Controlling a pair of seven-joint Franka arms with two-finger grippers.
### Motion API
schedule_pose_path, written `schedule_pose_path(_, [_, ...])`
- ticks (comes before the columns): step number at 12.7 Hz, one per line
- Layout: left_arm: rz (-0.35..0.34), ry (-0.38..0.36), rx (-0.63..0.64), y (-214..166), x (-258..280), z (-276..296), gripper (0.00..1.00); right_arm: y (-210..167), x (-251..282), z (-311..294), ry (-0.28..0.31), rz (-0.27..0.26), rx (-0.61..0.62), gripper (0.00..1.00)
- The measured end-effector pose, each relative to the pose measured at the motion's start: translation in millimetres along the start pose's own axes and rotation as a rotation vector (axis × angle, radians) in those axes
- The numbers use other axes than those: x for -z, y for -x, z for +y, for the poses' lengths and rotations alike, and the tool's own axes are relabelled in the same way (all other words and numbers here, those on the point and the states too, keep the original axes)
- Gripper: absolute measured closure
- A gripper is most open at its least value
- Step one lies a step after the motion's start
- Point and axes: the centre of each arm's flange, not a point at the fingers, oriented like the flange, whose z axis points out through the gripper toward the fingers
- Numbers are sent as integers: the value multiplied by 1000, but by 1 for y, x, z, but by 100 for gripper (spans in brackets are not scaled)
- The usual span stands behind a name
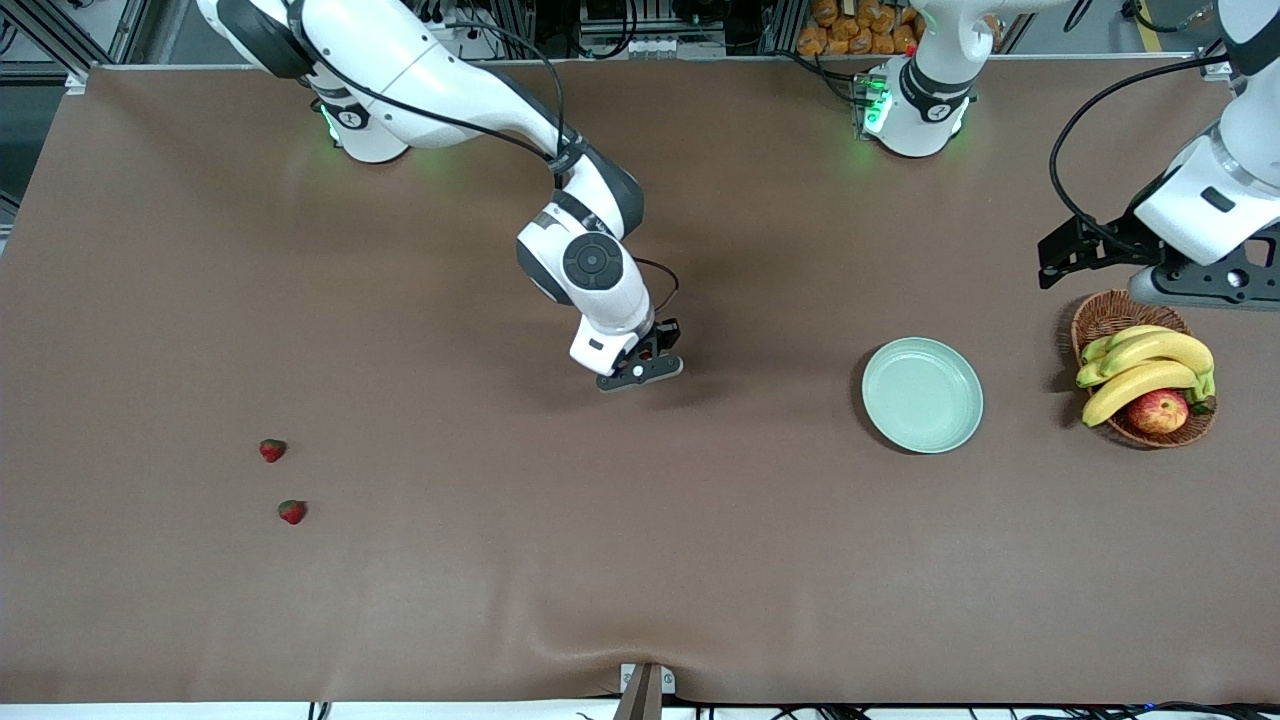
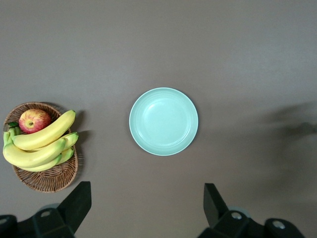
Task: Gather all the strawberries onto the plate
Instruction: 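Carry the strawberry to the table middle and open the right gripper, then grasp a second strawberry with the right gripper while the left gripper advances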
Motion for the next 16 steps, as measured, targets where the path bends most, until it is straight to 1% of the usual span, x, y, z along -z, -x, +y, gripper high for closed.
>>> schedule_pose_path(2, [5,2,-5,-3,-4,3,0,-6,5,2,-1,13,-7,29])
schedule_pose_path(4, [7,2,-5,-5,-5,3,0,-21,21,10,0,33,-27,7])
schedule_pose_path(5, [8,2,-5,-5,-5,3,0,-29,37,21,15,25,-45,0])
schedule_pose_path(7, [12,3,-8,-6,-5,4,0,-44,78,48,40,14,-84,0])
schedule_pose_path(9, [20,3,-10,-7,-4,5,0,-51,112,67,52,19,-111,0])
schedule_pose_path(12, [34,4,-18,-7,1,10,0,-57,149,108,94,-20,-174,0])
schedule_pose_path(14, [55,4,-26,-7,11,15,0,-73,170,166,102,-13,-260,0])
schedule_pose_path(16, [71,5,-26,-7,20,15,0,-88,179,242,108,-9,-364,0])
